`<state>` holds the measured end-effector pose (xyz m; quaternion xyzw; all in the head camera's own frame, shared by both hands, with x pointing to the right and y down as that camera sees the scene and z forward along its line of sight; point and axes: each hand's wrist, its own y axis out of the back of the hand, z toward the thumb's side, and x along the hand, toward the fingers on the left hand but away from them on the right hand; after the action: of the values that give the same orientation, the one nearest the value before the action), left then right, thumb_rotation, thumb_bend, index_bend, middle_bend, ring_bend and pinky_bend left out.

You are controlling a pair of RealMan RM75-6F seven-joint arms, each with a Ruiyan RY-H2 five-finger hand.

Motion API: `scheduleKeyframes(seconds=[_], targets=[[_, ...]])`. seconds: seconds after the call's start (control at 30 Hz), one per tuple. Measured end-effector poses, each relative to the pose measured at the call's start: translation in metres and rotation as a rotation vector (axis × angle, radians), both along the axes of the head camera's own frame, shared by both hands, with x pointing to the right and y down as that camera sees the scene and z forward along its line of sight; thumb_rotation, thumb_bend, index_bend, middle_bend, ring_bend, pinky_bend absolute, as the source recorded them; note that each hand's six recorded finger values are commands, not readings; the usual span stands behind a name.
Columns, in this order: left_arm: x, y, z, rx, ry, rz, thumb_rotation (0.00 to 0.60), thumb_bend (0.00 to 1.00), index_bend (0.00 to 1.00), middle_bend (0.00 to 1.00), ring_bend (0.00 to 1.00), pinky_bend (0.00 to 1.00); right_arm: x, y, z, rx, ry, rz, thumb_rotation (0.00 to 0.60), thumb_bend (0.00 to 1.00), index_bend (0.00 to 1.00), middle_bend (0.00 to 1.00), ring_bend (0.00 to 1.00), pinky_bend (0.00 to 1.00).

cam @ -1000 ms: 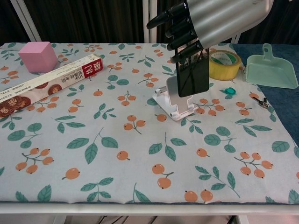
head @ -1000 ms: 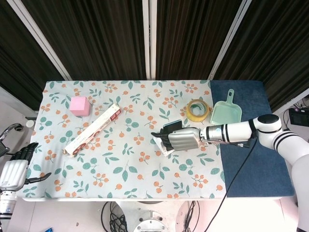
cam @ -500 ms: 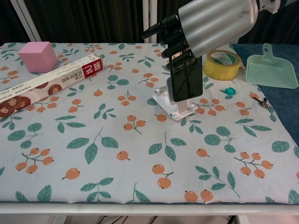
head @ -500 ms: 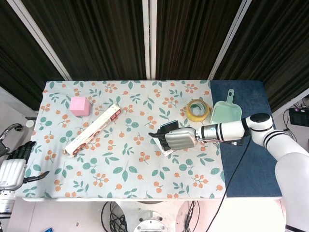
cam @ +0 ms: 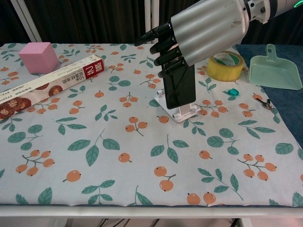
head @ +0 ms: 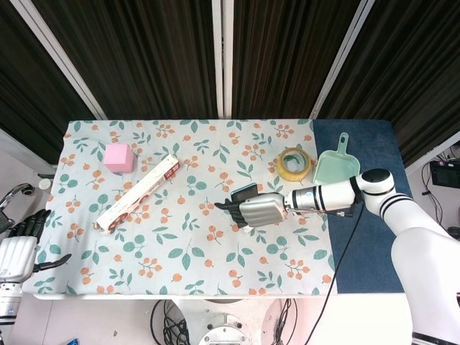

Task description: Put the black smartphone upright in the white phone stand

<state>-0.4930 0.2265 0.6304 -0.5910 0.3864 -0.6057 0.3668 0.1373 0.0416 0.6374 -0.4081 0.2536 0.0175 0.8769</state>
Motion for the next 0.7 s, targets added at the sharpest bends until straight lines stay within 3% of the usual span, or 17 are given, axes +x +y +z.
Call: scheduleKeyframes(seconds=[0.7], targets=[[0.000, 0.000, 0.003, -0.005, -0.013, 0.006, 0.367, 0.01, 0.04, 0.07, 0.11, 0.21, 0.010, -0.002, 0.014, -0.009, 0.028, 0.009, 0.600, 0.55, 0.57, 0.22, 0.13, 0.00]])
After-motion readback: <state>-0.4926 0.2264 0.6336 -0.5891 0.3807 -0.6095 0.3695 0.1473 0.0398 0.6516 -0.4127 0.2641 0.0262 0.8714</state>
